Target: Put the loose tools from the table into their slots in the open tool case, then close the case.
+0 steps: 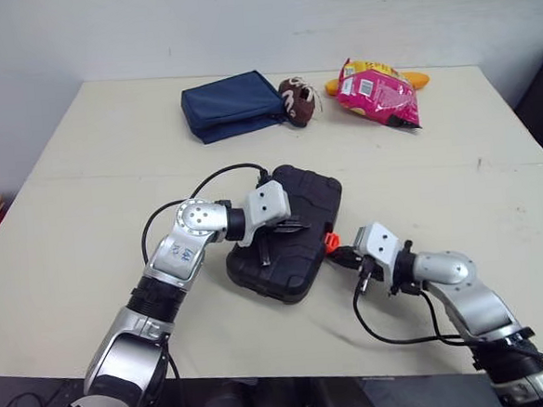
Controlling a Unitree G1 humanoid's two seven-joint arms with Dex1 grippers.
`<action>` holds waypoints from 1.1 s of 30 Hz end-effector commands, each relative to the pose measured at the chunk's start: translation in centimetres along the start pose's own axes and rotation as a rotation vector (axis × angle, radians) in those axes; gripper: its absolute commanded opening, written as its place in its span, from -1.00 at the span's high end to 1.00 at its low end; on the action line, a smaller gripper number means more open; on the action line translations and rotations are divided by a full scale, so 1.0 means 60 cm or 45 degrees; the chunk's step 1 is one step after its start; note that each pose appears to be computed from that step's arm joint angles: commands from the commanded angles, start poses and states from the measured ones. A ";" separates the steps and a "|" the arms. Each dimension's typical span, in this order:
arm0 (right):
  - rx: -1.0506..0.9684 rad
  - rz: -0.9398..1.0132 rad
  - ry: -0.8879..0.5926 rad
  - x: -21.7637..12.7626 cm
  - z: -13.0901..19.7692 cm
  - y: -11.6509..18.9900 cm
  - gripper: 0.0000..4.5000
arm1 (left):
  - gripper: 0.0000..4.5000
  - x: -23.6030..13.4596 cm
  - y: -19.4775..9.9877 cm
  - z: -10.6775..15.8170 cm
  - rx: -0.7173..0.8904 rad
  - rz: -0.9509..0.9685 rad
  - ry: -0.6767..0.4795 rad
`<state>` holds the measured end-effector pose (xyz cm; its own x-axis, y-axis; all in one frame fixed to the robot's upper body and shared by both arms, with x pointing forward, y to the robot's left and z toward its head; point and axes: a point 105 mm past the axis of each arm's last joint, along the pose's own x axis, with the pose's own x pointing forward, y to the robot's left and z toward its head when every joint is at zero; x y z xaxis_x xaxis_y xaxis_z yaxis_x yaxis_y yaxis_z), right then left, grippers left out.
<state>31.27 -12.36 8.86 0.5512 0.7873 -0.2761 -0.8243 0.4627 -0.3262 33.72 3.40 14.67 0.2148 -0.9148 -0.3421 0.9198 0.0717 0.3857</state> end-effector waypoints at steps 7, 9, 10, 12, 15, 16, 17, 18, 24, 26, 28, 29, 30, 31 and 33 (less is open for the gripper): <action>-0.201 0.032 -0.160 -0.012 0.079 -0.016 0.96 | 1.00 -0.003 -0.039 -0.111 -0.172 -0.097 0.233; -0.183 0.037 -0.215 -0.023 0.109 -0.016 0.96 | 1.00 -0.004 -0.047 -0.123 -0.191 -0.116 0.250; -0.171 0.042 -0.230 -0.024 0.118 -0.015 0.96 | 1.00 -0.005 -0.050 -0.126 -0.200 -0.120 0.251; -0.163 0.061 -0.239 -0.025 0.126 -0.011 0.96 | 1.00 -0.005 -0.053 -0.131 -0.217 -0.120 0.249; -0.130 0.044 -0.264 -0.017 0.131 -0.013 0.96 | 1.00 -0.006 -0.048 -0.140 -0.236 -0.086 0.255; -0.130 0.047 -0.256 -0.014 0.127 -0.013 0.96 | 1.00 -0.008 -0.044 -0.143 -0.243 -0.070 0.255; -0.132 0.052 -0.247 -0.012 0.124 -0.012 0.96 | 1.00 -0.009 -0.041 -0.144 -0.247 -0.061 0.255; -0.125 0.054 -0.242 -0.010 0.121 -0.012 0.96 | 1.00 -0.010 -0.038 -0.144 -0.253 -0.049 0.249; -0.149 -0.090 -0.211 -0.065 0.127 -0.067 0.96 | 1.00 -0.046 0.000 -0.084 -0.167 0.105 -0.059; -0.132 -0.124 -0.197 -0.084 0.129 -0.080 0.96 | 1.00 -0.068 0.010 -0.051 -0.128 0.163 -0.203; -0.194 -0.146 -0.091 -0.129 0.108 -0.096 0.70 | 0.77 -0.131 0.036 -0.002 -0.080 0.350 -0.329; -0.244 -0.163 -0.038 -0.149 0.099 -0.104 0.55 | 0.63 -0.157 0.039 0.013 -0.054 0.400 -0.339; -0.279 -0.170 -0.005 -0.161 0.093 -0.108 0.35 | 0.45 -0.170 0.038 0.021 -0.044 0.424 -0.331; -0.326 -0.175 -0.018 -0.176 0.095 -0.111 0.13 | 0.25 -0.201 0.033 0.007 -0.042 0.471 -0.241; -0.459 -0.142 0.030 -0.201 0.086 -0.115 -0.32 | -0.16 -0.277 0.032 -0.038 -0.123 0.626 -0.027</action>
<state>30.22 -22.22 17.62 0.6451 0.7190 -0.2586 -0.7049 0.4293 -0.5646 32.87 17.20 17.97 0.5462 -0.8273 -0.1315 0.7935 0.4607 0.3977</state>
